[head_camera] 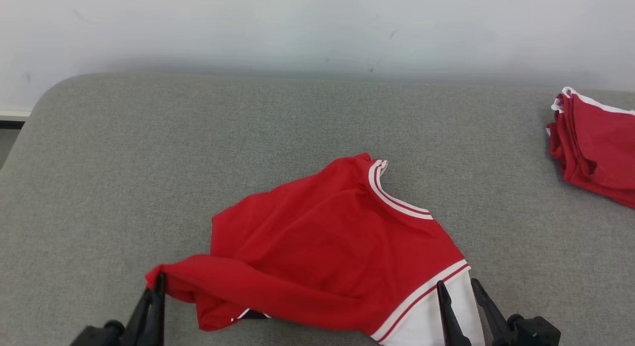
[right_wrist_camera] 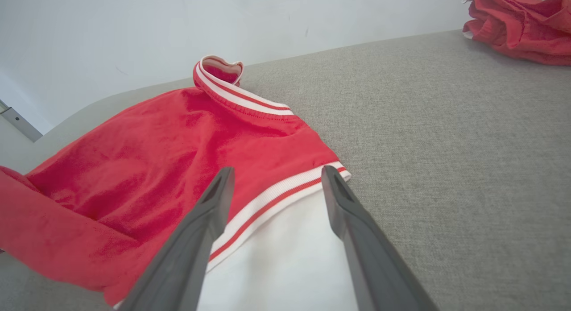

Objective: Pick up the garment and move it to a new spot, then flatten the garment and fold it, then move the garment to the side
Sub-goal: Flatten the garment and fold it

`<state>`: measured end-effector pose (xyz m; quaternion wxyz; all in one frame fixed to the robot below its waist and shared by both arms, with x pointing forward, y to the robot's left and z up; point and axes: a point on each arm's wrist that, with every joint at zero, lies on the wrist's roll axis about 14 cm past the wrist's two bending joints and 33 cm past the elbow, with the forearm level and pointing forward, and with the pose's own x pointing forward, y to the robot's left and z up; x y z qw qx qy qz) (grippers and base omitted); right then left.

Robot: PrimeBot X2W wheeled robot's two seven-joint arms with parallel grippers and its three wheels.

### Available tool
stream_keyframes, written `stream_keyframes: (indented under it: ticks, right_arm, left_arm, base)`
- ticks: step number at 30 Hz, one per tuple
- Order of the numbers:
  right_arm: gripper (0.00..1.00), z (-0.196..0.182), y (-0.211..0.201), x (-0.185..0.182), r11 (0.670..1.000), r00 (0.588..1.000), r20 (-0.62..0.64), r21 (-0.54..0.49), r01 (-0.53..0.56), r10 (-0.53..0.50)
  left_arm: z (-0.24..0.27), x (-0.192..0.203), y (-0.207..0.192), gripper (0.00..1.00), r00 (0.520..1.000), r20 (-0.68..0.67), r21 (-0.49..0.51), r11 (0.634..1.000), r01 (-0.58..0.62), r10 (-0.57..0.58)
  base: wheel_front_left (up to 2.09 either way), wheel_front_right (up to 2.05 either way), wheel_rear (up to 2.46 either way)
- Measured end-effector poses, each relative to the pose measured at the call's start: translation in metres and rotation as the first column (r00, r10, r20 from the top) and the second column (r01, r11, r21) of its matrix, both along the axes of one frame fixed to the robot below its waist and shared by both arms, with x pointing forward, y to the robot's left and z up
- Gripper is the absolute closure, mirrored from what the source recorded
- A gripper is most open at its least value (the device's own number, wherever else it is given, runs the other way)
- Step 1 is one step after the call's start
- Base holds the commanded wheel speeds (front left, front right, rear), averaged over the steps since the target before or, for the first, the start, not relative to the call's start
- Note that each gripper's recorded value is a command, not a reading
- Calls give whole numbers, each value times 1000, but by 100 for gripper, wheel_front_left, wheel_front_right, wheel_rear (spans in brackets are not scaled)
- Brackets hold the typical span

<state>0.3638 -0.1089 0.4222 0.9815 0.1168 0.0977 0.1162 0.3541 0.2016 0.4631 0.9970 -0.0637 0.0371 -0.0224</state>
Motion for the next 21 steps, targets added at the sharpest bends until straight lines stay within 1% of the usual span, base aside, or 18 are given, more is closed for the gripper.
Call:
stream_keyframes:
  ticks: [4,8,10,14,21]
  right_arm:
    - [0,1,-2,0,1000,1000,2,0,5,-5]
    - [0,0,-5,-1,1000,1000,-1,-2,15,-15]
    - [0,-1,-6,-2,1000,1000,-4,-3,18,-18]
    - [0,-2,-8,-1,1000,1000,-6,-4,24,-24]
    - [0,-1,-13,-1,999,999,-5,-7,41,-41]
  left_arm:
    - [18,13,7,100,999,50,21,1000,6,-7]
    - [24,24,7,100,998,53,38,999,33,-35]
    - [25,30,-1,100,996,47,39,997,71,-73]
    - [40,53,-24,100,984,84,59,986,154,-158]
    - [41,89,-36,100,975,72,103,973,204,-212]
  base:
    - [0,0,0]
    - [0,0,0]
    - [0,0,0]
    - [0,0,0]
    - [0,0,0]
